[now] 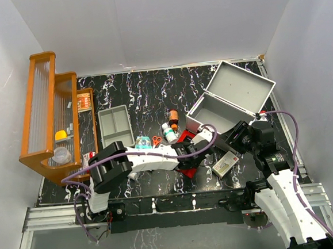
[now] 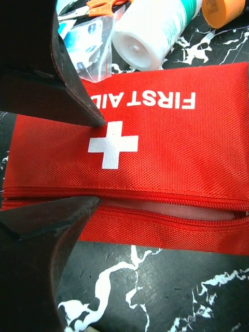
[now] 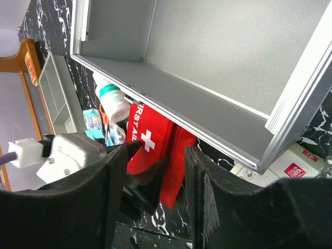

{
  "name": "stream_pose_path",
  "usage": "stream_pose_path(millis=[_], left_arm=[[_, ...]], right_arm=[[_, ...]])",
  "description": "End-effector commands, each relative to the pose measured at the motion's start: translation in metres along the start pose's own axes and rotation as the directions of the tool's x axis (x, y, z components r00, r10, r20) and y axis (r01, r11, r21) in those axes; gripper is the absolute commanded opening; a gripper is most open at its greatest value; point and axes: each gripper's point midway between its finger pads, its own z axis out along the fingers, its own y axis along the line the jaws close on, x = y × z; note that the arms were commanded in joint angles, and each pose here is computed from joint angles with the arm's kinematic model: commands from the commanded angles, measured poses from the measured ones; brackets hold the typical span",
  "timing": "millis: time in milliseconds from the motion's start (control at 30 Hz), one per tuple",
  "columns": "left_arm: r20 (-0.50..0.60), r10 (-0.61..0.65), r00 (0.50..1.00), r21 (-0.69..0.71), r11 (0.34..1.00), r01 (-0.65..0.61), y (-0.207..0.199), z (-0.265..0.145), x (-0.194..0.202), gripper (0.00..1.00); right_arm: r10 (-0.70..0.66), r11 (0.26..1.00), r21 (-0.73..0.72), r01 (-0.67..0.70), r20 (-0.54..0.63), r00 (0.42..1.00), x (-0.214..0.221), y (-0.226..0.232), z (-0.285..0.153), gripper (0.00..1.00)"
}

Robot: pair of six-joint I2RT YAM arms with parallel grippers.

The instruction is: Organize the medicine kit

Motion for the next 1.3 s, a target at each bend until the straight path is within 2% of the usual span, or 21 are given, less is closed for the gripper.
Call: stream_pose_path(millis=[0, 133, 200, 467, 667, 833, 1000, 1267], left_arm=[[0.01, 0.041, 0.999, -0.073, 0.996, -0.041, 0.005, -0.001, -0.004, 0.53], [0.019, 0.039, 0.999, -0.071, 0.997, -0.038, 0.003, -0.002, -0.006, 0.45], [0.028, 0.035, 0.999, -0.061, 0.998, -0.033, 0.001, -0.005, -0.01, 0.38], [0.082, 0.0, 0.997, 0.016, 1.0, -0.002, -0.006, -0.027, -0.034, 0.01], [0.089, -0.029, 0.996, 0.133, 0.991, 0.017, -0.018, -0.045, -0.042, 0.0], [0.076, -0.037, 0.996, 0.264, 0.964, 0.016, -0.031, -0.065, -0.041, 0.0], [0.083, 0.039, 0.996, 0.369, 0.927, -0.067, -0.038, -0.081, -0.034, 0.0], [0.1, 0.146, 0.984, 0.487, 0.855, -0.177, -0.031, -0.113, -0.027, 0.0]], right_arm=[[-0.002, 1.0, -0.019, 0.003, 0.051, 0.999, -0.01, 0.004, 0.0, 0.46], [-0.002, 1.0, -0.02, 0.004, 0.055, 0.998, -0.011, 0.005, -0.001, 0.46], [-0.003, 1.0, -0.02, 0.004, 0.061, 0.998, -0.013, 0.006, -0.002, 0.46], [-0.005, 1.0, -0.017, 0.006, 0.092, 0.996, -0.02, 0.009, -0.008, 0.46], [-0.017, 0.999, -0.042, 0.021, 0.087, 0.996, -0.021, 0.016, -0.01, 0.46], [-0.109, 0.983, -0.138, 0.118, 0.07, 0.992, -0.02, 0.035, -0.013, 0.46], [-0.217, 0.936, -0.271, 0.223, 0.053, 0.975, -0.016, 0.061, -0.018, 0.47], [-0.344, 0.865, -0.374, 0.335, 0.043, 0.938, -0.018, 0.089, -0.029, 0.53]])
